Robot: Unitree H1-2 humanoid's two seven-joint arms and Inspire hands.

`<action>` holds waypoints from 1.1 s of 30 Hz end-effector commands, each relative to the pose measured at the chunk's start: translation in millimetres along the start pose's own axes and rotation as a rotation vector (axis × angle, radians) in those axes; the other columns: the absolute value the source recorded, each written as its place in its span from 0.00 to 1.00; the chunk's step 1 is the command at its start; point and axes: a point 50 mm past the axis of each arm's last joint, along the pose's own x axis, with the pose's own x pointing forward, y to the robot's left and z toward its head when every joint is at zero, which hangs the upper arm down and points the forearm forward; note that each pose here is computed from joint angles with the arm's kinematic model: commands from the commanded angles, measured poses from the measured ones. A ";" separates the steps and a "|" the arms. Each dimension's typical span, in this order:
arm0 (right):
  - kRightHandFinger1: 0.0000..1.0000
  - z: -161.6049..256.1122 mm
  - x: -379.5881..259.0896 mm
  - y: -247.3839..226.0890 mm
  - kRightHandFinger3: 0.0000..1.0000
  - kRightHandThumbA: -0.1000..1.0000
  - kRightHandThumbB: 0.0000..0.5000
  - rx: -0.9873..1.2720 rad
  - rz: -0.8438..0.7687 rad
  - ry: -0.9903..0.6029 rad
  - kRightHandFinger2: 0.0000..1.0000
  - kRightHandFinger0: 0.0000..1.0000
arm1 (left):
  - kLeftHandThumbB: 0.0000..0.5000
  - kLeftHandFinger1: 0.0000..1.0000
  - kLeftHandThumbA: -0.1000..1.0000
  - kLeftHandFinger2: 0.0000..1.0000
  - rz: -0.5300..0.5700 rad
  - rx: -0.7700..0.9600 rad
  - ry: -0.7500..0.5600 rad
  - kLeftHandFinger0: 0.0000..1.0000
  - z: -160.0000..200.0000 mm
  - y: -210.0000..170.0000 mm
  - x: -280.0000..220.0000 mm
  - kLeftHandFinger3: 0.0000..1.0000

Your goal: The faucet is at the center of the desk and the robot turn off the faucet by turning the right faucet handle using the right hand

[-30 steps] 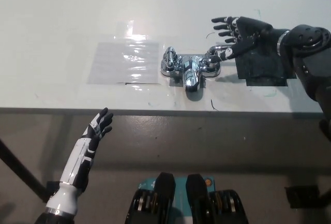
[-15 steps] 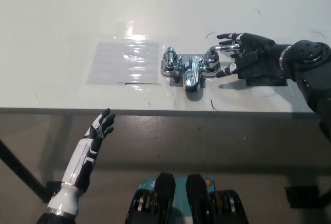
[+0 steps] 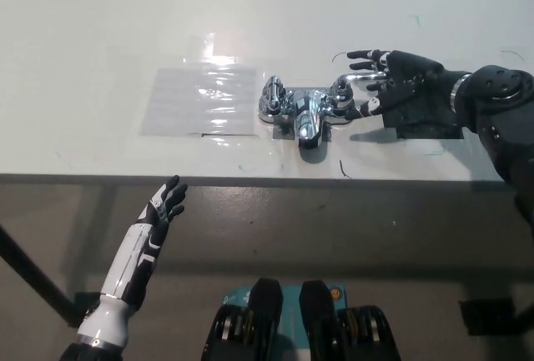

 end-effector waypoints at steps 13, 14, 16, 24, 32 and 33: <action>1.00 46.2 12.7 21.7 1.00 1.00 0.84 0.068 0.138 -0.181 1.00 1.00 | 0.53 1.00 0.96 1.00 -0.012 0.038 -0.050 1.00 9.9 7.2 5.1 1.00; 1.00 44.6 13.1 23.1 1.00 1.00 0.85 0.070 0.143 -0.181 1.00 1.00 | 0.53 1.00 0.96 1.00 -0.012 0.039 -0.049 1.00 9.9 7.3 5.5 1.00; 1.00 43.4 13.8 25.1 1.00 1.00 0.85 0.071 0.151 -0.183 1.00 1.00 | 0.53 1.00 0.96 1.00 -0.010 0.039 -0.050 1.00 10.5 7.9 5.9 1.00; 1.00 24.3 17.8 42.1 1.00 1.00 0.85 0.137 0.177 -0.204 1.00 1.00 | 0.50 1.00 0.95 1.00 -0.015 0.053 -0.057 1.00 10.4 8.8 6.9 1.00; 1.00 4.6 19.3 64.1 1.00 1.00 0.83 0.218 0.170 -0.258 1.00 1.00 | 0.50 1.00 0.94 1.00 -0.011 0.056 -0.057 1.00 11.3 8.1 6.4 1.00; 1.00 2.9 19.0 67.9 1.00 1.00 0.78 0.223 0.148 -0.271 1.00 1.00 | 0.50 1.00 0.94 1.00 -0.012 0.066 -0.058 1.00 11.7 8.2 7.0 1.00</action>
